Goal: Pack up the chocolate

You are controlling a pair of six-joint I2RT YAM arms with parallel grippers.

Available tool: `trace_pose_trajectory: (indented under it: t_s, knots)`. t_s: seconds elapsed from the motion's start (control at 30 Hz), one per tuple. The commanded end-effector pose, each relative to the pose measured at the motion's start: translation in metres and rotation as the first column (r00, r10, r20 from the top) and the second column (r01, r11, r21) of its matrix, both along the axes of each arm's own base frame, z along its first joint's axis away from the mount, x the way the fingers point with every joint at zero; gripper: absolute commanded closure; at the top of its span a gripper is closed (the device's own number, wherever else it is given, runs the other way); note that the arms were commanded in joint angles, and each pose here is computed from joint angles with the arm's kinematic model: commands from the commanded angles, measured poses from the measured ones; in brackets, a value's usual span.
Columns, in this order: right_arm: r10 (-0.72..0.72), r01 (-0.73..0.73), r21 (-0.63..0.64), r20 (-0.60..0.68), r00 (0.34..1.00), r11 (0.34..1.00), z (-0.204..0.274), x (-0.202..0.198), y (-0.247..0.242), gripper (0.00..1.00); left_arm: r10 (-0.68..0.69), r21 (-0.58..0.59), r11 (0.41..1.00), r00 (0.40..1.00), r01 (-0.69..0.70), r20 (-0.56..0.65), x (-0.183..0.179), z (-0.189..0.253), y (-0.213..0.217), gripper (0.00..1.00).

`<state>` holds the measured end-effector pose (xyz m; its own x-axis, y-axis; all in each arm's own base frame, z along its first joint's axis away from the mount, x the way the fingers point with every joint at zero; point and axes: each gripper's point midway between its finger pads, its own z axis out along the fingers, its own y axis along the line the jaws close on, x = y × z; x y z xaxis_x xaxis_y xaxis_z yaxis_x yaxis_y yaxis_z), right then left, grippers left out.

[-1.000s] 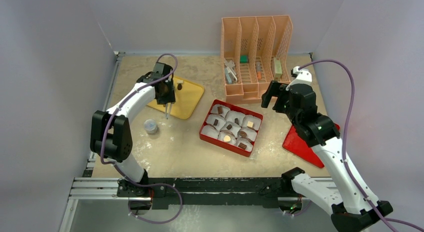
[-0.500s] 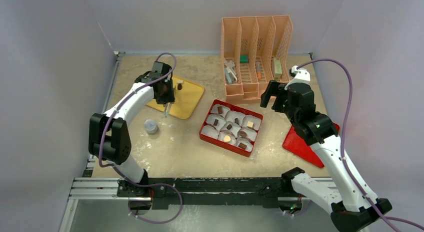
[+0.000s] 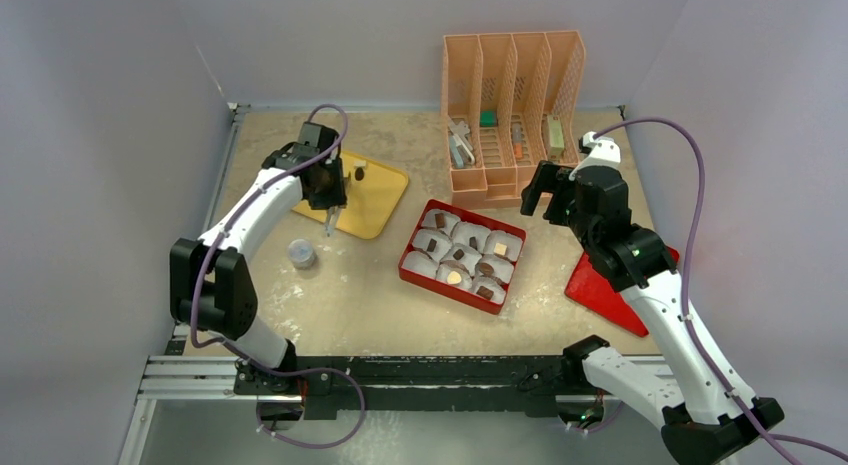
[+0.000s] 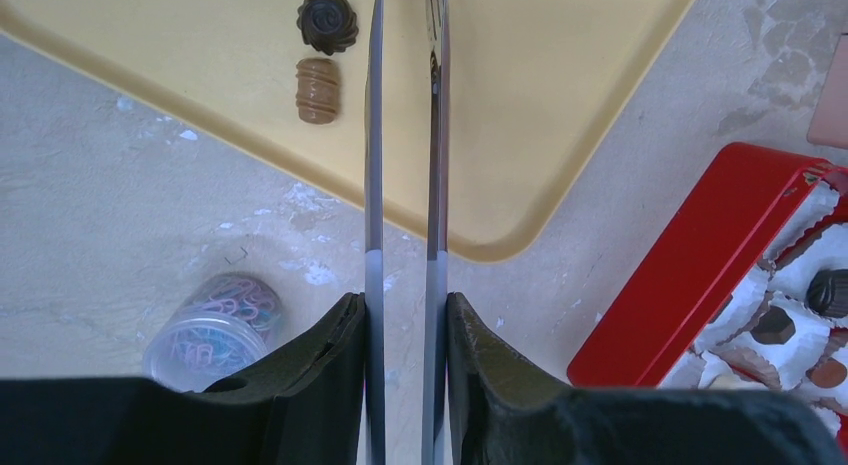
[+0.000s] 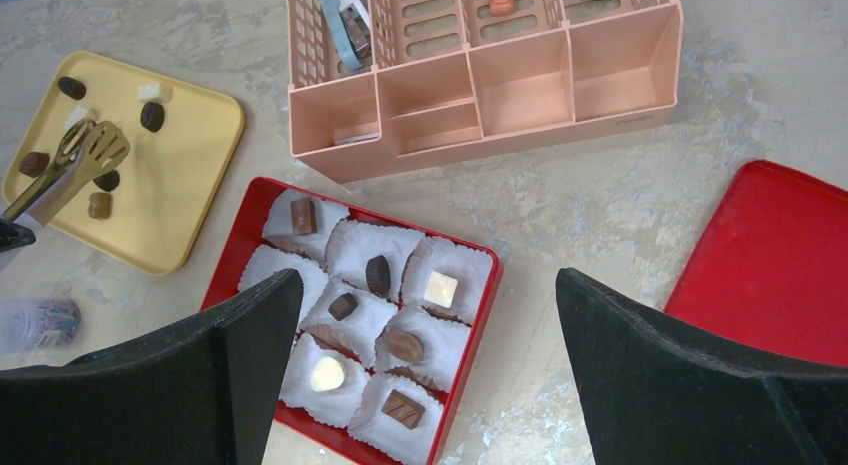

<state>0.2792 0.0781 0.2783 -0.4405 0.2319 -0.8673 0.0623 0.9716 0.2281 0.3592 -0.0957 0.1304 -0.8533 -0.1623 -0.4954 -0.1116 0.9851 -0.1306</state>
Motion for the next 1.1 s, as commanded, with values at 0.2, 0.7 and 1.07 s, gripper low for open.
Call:
trace_pose_trajectory:
  t_s: [0.2,0.7,1.07]
  knots:
    - [0.007,-0.007,0.022,0.035,0.999,1.000,0.011,0.006,0.004,0.01,-0.045,-0.077,0.995,0.989,0.056,0.138,-0.009,0.071,-0.007,1.00]
    - [0.010,-0.010,0.021,0.037,0.999,1.000,0.016,0.011,0.006,0.01,-0.255,-0.184,0.939,0.946,0.292,0.198,-0.055,0.111,-0.056,1.00]
    - [0.013,-0.014,0.026,0.032,0.999,1.000,0.013,0.012,0.008,0.01,-0.427,-0.177,0.877,0.894,0.446,0.136,-0.096,0.106,-0.094,1.00]
